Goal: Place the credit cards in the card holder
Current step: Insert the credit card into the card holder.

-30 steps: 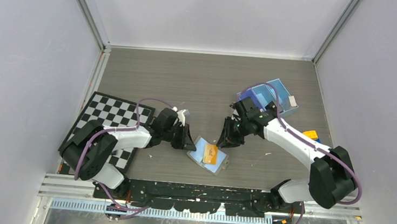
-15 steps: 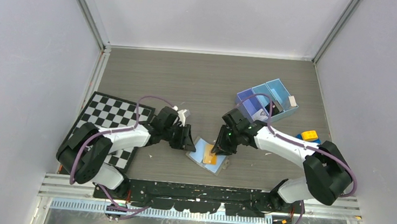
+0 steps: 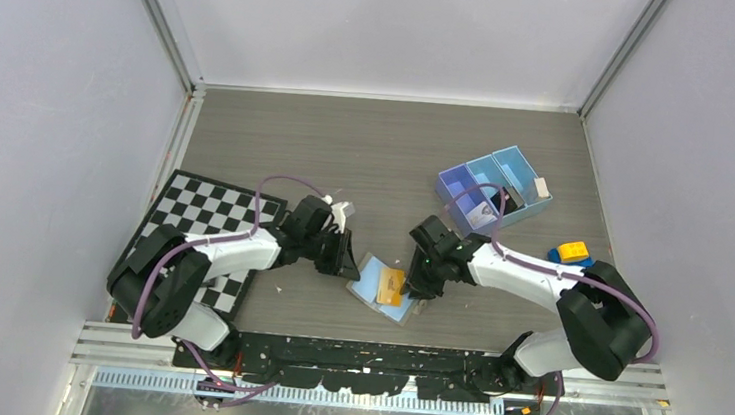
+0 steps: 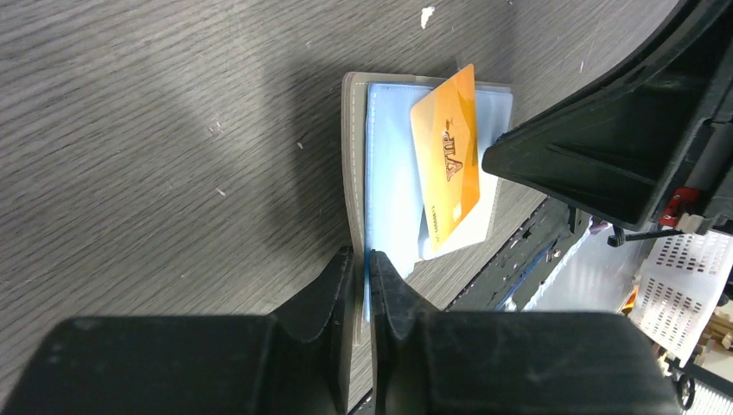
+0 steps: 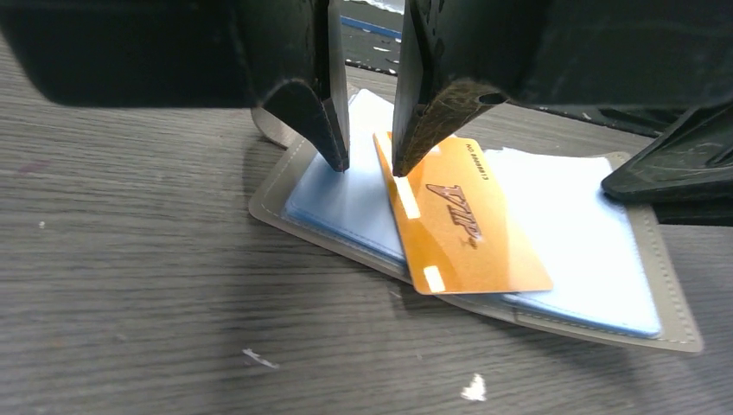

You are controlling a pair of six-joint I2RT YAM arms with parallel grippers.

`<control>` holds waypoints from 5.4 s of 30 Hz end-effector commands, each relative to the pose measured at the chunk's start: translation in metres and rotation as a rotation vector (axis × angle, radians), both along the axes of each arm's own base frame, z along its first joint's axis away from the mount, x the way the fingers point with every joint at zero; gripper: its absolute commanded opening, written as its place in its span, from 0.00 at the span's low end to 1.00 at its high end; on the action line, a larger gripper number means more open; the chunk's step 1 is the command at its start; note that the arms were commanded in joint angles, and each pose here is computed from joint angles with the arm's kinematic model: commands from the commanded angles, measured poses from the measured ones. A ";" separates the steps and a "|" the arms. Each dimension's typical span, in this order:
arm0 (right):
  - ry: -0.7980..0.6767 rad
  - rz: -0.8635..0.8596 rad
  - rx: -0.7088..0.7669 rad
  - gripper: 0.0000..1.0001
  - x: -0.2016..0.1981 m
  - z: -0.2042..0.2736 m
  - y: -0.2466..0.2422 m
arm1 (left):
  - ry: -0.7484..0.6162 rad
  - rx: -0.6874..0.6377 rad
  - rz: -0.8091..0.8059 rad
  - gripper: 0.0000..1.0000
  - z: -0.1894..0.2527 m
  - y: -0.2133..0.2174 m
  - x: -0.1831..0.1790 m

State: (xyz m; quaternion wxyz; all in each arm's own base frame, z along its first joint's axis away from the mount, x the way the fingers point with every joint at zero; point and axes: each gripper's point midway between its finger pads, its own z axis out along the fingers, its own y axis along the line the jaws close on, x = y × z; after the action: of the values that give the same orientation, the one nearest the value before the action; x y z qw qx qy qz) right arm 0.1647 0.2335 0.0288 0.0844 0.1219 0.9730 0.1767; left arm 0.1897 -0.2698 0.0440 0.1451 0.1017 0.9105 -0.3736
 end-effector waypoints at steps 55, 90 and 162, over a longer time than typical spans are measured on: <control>-0.210 -0.070 0.093 0.30 0.020 0.024 0.030 | -0.078 -0.040 0.242 0.00 0.008 0.020 -0.001; -0.261 -0.083 0.204 0.35 0.021 0.052 0.042 | -0.072 -0.041 0.223 0.00 0.009 0.020 -0.004; -0.135 -0.069 0.140 0.30 0.013 -0.009 0.074 | -0.018 -0.061 0.158 0.06 0.002 0.012 -0.014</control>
State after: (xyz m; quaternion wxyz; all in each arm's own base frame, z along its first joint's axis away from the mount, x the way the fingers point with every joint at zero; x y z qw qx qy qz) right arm 0.1715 0.3013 0.0233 0.1380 0.1520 0.9458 0.2514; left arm 0.1791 -0.2465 0.0366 0.1932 0.0075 0.9132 -0.3588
